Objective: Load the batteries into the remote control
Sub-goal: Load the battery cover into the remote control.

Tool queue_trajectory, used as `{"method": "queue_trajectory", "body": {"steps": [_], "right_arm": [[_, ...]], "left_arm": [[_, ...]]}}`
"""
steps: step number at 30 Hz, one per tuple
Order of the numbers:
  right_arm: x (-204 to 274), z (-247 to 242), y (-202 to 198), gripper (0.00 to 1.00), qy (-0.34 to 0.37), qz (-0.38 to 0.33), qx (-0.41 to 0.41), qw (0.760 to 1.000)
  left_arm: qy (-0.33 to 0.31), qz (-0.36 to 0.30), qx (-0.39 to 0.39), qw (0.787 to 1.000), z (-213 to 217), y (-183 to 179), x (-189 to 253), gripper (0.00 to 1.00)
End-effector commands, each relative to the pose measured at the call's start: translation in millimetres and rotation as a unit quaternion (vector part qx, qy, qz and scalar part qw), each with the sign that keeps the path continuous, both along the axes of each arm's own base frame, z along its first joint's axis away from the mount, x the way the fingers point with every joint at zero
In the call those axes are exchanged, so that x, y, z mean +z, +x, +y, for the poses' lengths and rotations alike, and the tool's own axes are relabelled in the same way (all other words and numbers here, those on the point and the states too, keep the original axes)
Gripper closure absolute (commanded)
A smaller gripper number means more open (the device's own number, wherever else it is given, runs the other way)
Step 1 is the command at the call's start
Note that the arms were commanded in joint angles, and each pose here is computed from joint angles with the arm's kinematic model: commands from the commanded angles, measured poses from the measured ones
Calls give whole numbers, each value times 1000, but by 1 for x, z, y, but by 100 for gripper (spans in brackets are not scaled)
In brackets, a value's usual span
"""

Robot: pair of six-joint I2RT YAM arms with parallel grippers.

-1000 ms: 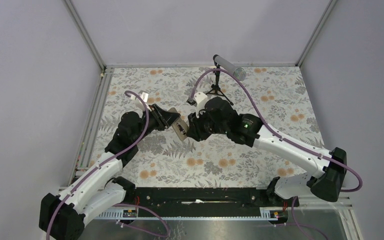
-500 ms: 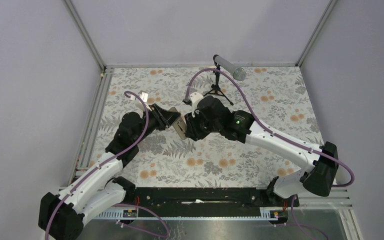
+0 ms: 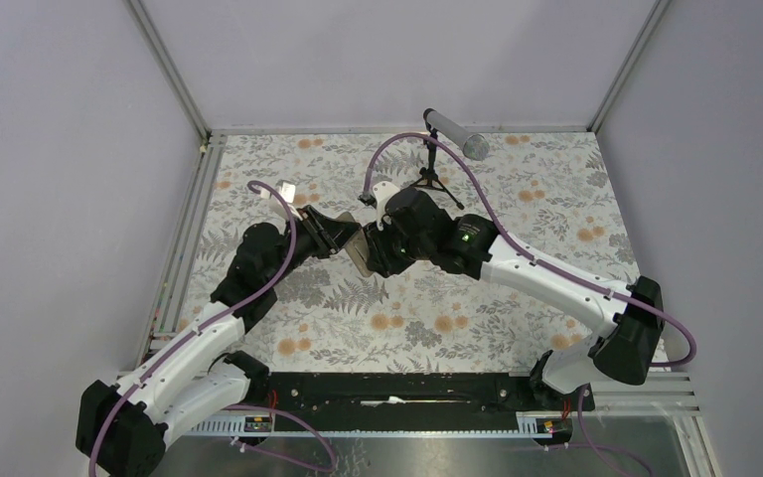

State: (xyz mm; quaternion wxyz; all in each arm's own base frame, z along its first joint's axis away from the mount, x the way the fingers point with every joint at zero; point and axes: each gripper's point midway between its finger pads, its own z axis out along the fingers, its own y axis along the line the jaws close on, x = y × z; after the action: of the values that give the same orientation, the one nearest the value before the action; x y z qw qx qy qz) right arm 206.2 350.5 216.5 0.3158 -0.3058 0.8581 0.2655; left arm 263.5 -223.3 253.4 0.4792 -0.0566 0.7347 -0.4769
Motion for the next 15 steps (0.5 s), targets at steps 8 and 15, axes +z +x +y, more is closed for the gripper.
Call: {"method": "queue_trajectory", "body": {"steps": [8,15], "right_arm": [[13,4,6,74,1,-20,-4,1000],[6,6,6,74,-8,-13,0,1000]], "left_arm": [[-29,-6,-4,1000,-6,3,28,100],[-32,-10,-8,999,-8,3,33,100]]}}
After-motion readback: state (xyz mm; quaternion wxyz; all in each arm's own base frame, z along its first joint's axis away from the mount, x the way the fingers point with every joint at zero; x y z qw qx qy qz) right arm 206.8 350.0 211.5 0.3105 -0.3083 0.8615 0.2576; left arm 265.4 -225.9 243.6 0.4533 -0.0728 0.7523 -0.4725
